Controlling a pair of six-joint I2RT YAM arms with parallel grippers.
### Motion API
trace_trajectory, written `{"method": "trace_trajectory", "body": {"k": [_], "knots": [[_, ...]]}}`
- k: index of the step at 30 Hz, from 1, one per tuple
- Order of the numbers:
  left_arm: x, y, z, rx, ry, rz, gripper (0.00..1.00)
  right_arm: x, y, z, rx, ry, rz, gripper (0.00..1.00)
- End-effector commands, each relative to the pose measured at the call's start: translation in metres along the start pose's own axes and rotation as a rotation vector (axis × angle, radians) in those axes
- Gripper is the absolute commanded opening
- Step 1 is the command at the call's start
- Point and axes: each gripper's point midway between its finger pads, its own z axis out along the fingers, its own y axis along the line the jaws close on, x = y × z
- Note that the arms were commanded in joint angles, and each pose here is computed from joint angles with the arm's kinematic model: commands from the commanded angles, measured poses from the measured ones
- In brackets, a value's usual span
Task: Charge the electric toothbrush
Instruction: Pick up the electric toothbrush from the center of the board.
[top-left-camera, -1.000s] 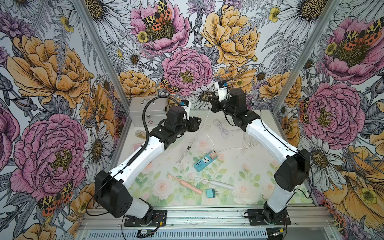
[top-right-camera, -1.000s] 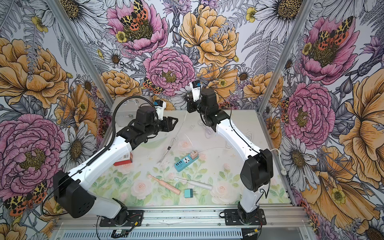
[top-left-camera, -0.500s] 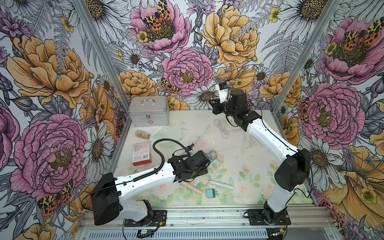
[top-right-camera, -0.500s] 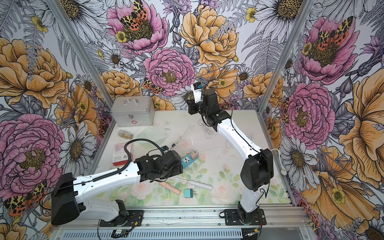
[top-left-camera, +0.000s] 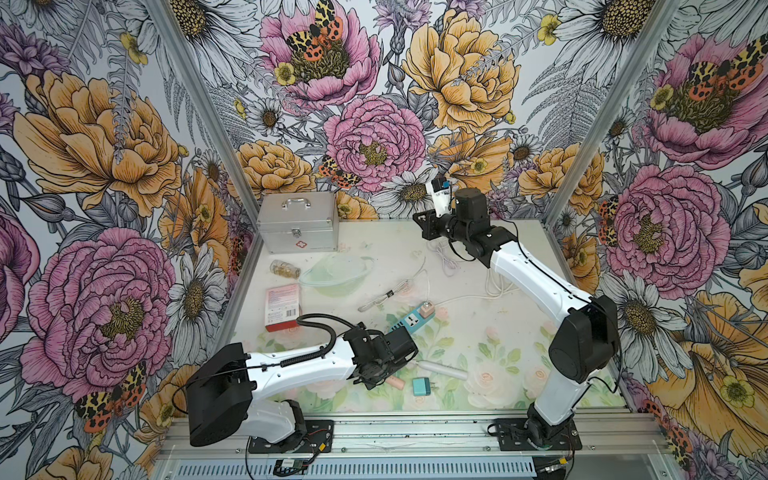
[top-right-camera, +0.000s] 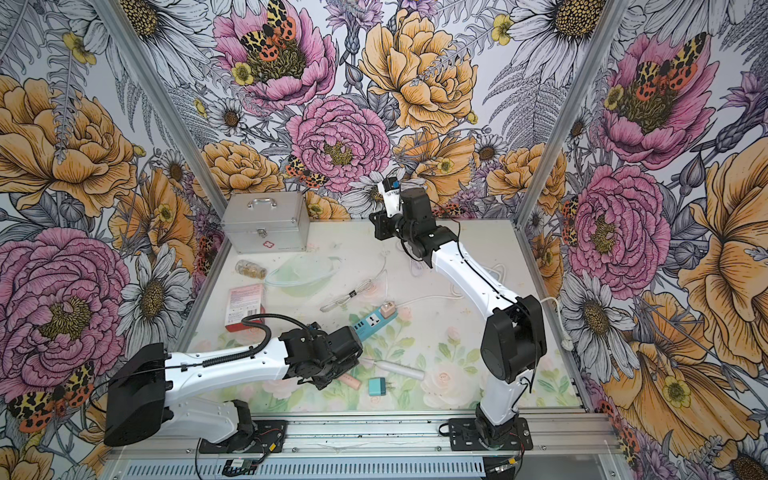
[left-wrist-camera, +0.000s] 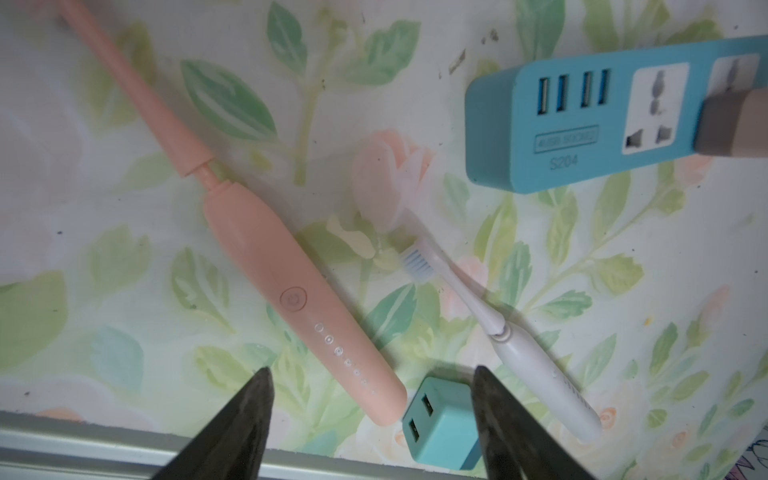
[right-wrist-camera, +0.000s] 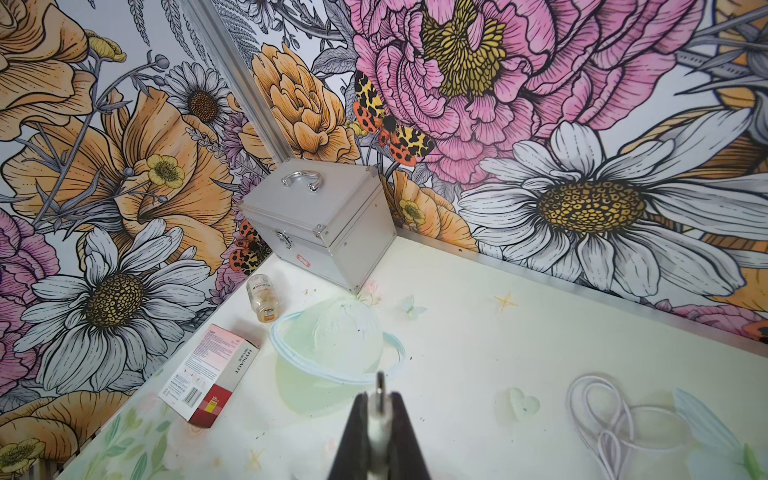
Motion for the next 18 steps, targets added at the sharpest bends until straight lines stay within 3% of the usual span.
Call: {"method": "trace_trajectory", "body": {"k": [1,9,13,18], "knots": [[0.006,0.014,0.008,-0.054,0.039,-0.064,0.74,-0.005,0.011,-0.005,-0.034,-0.015,0.009,0.0],[0.003,0.024,0.027,-0.159,0.063,-0.029,0.63,0.001,0.011,0.001,-0.036,-0.001,0.018,0.0],[0.002,0.028,0.032,-0.184,0.076,-0.024,0.48,0.003,0.01,0.004,-0.04,0.004,0.02,0.0],[0.002,0.032,0.039,-0.217,0.105,-0.028,0.41,0.004,0.01,0.005,-0.042,0.009,0.021,0.0]]}}
